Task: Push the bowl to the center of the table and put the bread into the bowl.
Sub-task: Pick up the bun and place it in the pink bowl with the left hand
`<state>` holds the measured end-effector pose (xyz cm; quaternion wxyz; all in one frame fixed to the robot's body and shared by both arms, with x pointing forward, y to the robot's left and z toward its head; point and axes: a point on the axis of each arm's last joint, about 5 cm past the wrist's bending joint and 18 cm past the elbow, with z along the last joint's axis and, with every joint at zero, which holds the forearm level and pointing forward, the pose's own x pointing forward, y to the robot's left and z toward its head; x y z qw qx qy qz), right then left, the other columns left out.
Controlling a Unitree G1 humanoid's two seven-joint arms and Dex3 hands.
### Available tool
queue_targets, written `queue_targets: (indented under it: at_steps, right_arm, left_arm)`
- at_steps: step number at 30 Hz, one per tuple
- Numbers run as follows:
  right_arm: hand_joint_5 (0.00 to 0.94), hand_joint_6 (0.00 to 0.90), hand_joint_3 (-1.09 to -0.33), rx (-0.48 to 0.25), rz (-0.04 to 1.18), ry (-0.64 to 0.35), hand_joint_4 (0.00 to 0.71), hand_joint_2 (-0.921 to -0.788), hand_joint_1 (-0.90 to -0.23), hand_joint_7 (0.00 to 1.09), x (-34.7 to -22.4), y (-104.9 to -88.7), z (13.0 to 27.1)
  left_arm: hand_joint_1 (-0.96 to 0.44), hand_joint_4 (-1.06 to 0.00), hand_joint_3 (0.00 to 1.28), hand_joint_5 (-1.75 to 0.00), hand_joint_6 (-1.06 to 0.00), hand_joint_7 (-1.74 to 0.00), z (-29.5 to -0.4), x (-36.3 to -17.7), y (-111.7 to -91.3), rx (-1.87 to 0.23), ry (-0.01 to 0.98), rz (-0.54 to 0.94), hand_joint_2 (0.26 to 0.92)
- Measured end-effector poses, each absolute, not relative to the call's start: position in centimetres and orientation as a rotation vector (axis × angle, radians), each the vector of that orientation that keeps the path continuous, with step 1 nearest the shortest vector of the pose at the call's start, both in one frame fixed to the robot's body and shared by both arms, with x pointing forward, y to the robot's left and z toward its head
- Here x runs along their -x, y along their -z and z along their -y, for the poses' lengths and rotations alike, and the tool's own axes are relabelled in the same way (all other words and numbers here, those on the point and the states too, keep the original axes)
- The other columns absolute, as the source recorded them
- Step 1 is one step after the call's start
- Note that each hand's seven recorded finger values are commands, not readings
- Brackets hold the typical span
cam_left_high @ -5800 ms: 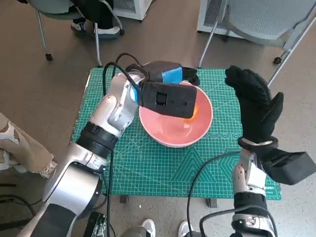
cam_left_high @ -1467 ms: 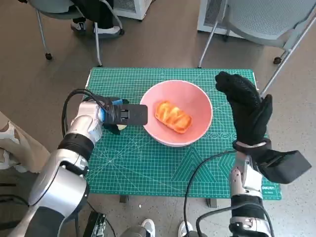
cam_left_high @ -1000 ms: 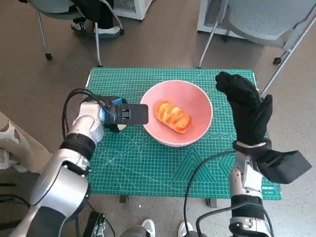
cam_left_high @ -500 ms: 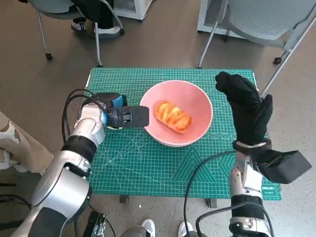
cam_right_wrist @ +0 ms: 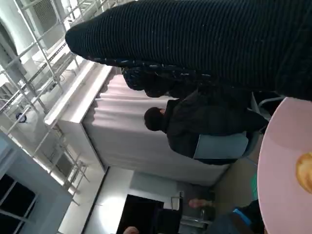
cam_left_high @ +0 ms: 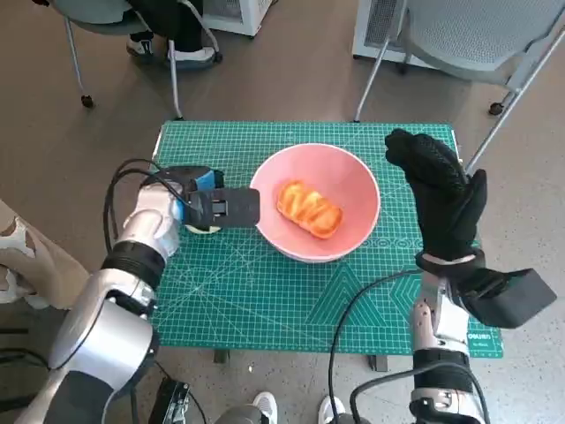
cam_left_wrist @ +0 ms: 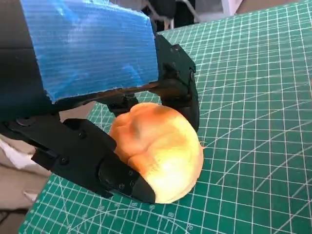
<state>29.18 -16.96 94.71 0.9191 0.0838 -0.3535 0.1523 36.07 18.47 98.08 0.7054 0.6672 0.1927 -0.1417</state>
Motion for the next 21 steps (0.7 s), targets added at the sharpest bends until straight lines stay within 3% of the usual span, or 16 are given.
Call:
queue_targets:
  at_steps: [5, 6, 10, 12, 21]
  right_arm:
    - [0.0, 0.092, -0.745, -0.172, 0.727, -0.312, 0.224, -0.921, -0.634, 0.42, -29.2, -94.7, 17.0]
    - [0.0, 0.093, -0.744, -0.172, 0.727, -0.312, 0.225, -0.921, -0.634, 0.42, -29.2, -94.7, 17.0]
    - [0.0, 0.092, -0.744, -0.171, 0.728, -0.313, 0.224, -0.921, -0.634, 0.42, -29.2, -94.8, 17.0]
    - [0.001, 0.093, -0.744, -0.171, 0.729, -0.314, 0.225, -0.921, -0.635, 0.42, -29.2, -94.8, 17.0]
    - [0.0, 0.091, -0.744, -0.17, 0.733, -0.317, 0.222, -0.921, -0.635, 0.42, -29.3, -94.9, 16.9]
  left_arm:
    - [0.0, -0.7, 0.06, -1.21, -0.65, -1.09, -18.8, -36.3, -99.5, -1.438, 0.295, -0.354, 0.914]
    - [0.0, -0.67, 0.1, -1.24, -0.6, -1.15, -18.8, -36.4, -99.9, -1.427, 0.29, -0.33, 0.916]
    - [0.0, -0.74, 0.08, -1.16, -0.63, -1.12, -18.6, -36.6, -102.1, -1.378, 0.255, -0.19, 0.9]
    - [0.0, -0.71, 0.09, -1.18, -0.6, -1.16, -18.4, -36.6, -103.3, -1.364, 0.235, -0.116, 0.909]
    - [0.0, -0.78, 0.02, -1.07, -0.66, -1.14, -17.5, -35.2, -107.4, -1.295, 0.18, 0.197, 0.917]
